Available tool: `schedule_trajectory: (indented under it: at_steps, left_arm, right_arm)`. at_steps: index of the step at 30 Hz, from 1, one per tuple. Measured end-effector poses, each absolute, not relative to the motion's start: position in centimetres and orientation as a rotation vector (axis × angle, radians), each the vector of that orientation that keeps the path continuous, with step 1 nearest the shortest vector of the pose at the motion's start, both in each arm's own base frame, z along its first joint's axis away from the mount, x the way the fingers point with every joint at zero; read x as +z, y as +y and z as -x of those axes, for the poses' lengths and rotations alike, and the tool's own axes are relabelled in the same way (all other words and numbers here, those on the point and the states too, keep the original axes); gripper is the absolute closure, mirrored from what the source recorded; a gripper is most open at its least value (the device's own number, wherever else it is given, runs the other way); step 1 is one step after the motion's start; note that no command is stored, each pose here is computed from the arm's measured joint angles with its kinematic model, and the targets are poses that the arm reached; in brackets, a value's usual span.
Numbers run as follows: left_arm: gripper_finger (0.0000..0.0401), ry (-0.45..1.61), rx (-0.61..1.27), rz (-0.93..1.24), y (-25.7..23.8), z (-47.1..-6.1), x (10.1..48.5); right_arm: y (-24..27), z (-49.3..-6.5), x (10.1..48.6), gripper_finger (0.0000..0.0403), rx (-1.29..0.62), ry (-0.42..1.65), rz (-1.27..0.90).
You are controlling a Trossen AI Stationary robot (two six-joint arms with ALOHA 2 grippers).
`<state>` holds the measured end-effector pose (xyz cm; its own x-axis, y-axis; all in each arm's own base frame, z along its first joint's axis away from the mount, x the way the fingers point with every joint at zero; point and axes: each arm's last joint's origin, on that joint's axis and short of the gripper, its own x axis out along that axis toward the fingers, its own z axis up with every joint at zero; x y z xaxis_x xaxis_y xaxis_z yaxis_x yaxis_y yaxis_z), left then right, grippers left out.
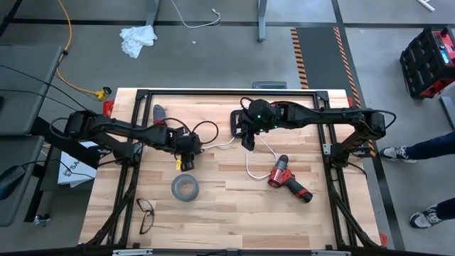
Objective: Coil cords
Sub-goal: Coil the white wire
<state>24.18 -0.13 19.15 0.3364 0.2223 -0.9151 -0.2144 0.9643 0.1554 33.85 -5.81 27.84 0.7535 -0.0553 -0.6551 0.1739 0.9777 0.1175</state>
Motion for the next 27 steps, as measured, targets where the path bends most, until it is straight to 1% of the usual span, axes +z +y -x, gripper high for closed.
schedule_trajectory:
  at_steps: [10, 17, 27]
  left_arm:
    - [0.0222, 1.177, 0.346, -0.090, -0.6, -24.2, 19.2]
    - [0.0222, 1.218, 0.302, -0.108, -1.4, -23.7, 19.1]
    - [0.0222, 1.204, 0.307, -0.175, -2.4, -23.6, 19.1]
  right_arm:
    - [-5.8, -33.8, 27.8, 0.0218, -0.126, 0.707, -0.176]
    - [-5.8, -33.8, 27.8, 0.0218, -0.126, 0.707, -0.176]
    - [-5.8, -33.8, 27.8, 0.0218, -0.126, 0.707, -0.176]
